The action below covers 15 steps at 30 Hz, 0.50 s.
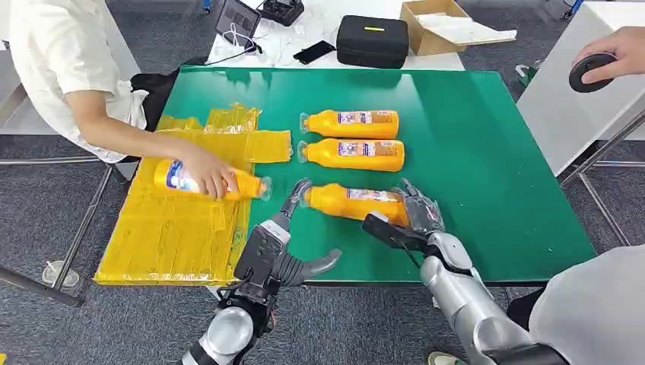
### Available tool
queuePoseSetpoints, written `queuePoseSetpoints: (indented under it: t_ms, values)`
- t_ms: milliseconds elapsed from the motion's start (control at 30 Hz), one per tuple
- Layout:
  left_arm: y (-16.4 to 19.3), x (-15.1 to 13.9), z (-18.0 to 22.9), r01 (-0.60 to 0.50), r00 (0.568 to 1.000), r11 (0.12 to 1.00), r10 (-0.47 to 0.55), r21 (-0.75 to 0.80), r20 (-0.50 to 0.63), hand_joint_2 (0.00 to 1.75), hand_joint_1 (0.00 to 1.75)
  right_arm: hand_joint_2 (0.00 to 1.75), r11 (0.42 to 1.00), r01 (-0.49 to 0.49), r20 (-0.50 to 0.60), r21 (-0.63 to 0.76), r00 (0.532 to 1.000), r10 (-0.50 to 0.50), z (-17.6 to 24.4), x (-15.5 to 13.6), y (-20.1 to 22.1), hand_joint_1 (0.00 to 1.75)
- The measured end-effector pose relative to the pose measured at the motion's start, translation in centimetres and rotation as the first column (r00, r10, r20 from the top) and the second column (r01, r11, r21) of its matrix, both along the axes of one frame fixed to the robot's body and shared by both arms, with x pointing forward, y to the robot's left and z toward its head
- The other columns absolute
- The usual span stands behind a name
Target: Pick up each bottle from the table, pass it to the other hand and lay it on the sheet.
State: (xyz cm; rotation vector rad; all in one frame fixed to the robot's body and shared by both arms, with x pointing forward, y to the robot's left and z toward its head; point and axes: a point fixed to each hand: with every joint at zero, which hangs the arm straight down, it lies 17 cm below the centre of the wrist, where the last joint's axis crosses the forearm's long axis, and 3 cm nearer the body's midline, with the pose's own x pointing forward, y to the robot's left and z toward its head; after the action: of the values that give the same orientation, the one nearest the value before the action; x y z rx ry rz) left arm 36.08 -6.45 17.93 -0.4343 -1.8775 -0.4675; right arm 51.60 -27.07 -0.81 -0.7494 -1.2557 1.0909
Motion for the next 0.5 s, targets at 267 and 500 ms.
queuePoseSetpoints:
  t_ms: [267, 500]
  values:
    - [-0.2, -0.1, 0.0, 0.002, 1.000, 1.000, -0.002, -0.005, -0.005, 1.75, 0.00, 1.75, 1.000, 0.019, -0.033, -0.005, 0.999, -0.020, -0.5, 0.1, -1.2, 1.75]
    - [-0.3, -0.2, -0.2, 0.004, 1.000, 1.000, -0.004, -0.007, -0.012, 1.75, 0.00, 1.75, 1.000, 0.011, -0.036, 0.030, 0.999, -0.010, -0.9, -0.4, -1.2, 1.75]
